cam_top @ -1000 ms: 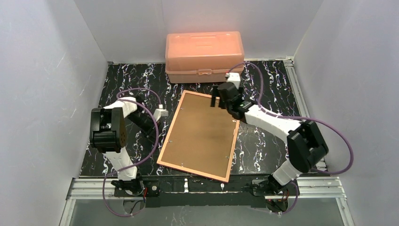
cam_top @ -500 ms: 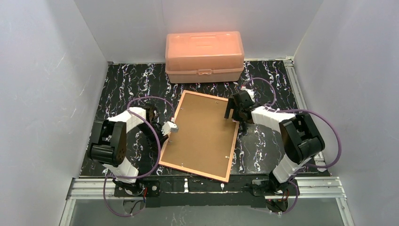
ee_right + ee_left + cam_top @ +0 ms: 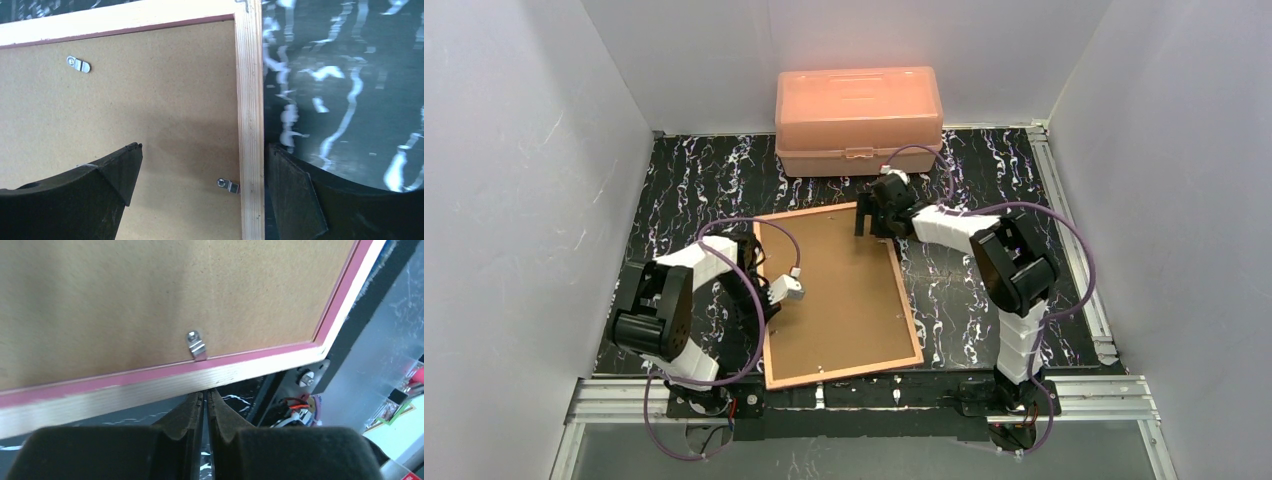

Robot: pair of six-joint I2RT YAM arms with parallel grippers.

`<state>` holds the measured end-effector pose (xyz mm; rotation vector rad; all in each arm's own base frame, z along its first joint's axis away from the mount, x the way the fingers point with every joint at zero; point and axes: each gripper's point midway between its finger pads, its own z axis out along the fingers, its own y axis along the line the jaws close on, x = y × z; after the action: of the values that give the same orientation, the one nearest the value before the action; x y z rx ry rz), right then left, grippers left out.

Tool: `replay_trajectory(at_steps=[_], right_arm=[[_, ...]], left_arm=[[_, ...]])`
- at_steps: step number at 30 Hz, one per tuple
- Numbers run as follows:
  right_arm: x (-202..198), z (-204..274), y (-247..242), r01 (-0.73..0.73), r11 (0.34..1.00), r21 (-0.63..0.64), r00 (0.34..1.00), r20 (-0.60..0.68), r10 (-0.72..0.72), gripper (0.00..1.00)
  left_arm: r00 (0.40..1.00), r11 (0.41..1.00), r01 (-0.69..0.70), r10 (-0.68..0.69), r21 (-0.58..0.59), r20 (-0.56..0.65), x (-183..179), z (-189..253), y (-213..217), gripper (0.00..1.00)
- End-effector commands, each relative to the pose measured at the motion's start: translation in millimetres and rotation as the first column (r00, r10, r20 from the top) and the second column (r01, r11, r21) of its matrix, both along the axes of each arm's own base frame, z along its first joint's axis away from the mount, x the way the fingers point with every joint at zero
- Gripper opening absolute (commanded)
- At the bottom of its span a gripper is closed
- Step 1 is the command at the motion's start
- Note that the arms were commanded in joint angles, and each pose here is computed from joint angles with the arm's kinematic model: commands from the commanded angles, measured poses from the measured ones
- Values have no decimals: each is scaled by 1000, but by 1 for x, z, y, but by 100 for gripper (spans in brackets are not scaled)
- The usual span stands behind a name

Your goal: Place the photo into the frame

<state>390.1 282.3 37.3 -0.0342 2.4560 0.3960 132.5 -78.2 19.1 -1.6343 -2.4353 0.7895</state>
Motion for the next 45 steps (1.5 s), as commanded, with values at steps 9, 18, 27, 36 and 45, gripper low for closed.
replay_trajectory(at_steps=[9, 18, 27, 36, 45], right_arm=[[-18, 30, 128, -359, 929, 90, 933, 55, 356, 99], [-31, 93, 35, -154, 986, -62, 982, 96, 160, 99], [-198, 87, -6, -164, 965, 207, 957, -205, 206, 98], [-291, 58, -40, -116, 952, 284, 868, -438, 236, 89], [-311, 12, -40, -143, 946, 290, 806, -520, 281, 84]], left_arm=[[1000, 983, 8, -3, -181, 26, -2, 28, -35, 6], [997, 970, -69, 75, -234, 15, 15, 75, -41, 7], [767, 768, -582, 628, -267, 135, 220, 110, 40, 8], [617, 645, -741, 764, -186, 189, 296, 62, 81, 8], [628, 642, -757, 767, -122, 132, 278, 24, 80, 7]])
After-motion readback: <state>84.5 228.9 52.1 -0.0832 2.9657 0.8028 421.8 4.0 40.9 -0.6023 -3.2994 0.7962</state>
